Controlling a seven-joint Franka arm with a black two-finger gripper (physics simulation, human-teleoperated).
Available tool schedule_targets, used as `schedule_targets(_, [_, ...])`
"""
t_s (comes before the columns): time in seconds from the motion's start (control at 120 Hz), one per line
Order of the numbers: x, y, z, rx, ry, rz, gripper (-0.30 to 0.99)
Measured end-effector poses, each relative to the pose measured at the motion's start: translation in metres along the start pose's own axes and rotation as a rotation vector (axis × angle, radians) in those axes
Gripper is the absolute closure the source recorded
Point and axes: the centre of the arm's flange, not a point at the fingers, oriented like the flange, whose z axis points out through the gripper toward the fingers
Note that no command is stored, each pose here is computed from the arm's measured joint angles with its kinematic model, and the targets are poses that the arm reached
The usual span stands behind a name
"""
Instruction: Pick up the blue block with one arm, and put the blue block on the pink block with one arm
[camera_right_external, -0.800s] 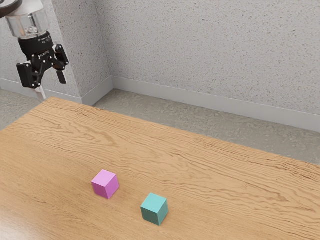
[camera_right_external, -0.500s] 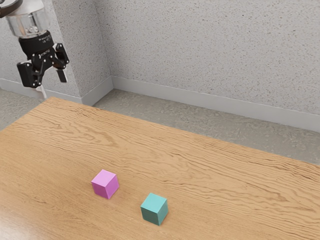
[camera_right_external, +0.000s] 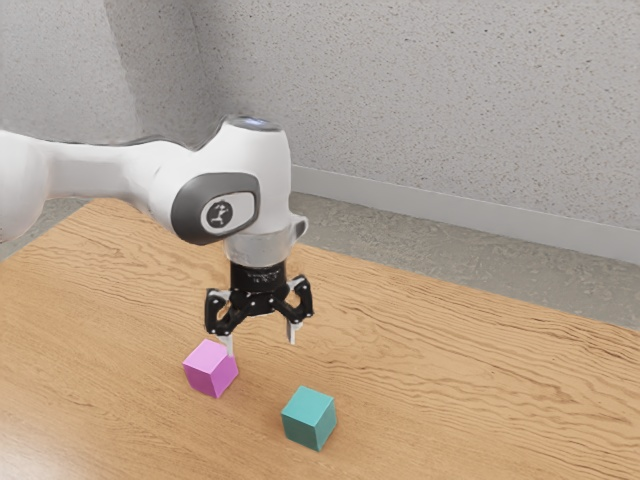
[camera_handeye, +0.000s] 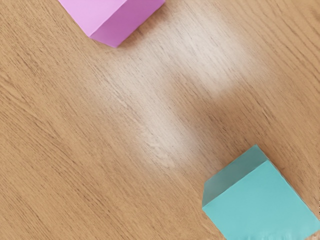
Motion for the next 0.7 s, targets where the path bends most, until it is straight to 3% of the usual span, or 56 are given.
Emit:
schedule_targets(0.167, [-0.030,0.026,0.037,-0.082,0.062,0.335,0.00])
schedule_targets(0.342, [-0.047,0.040,0.063,-0.102,0.084,0.621,0.00])
schedule_targets(0.55, [0.017,0.024,0.110,-0.141,0.042,0.680,0.00])
schedule_targets(0.7, [-0.001,0.033,0.112,-0.172,0.070,0.825,0.00])
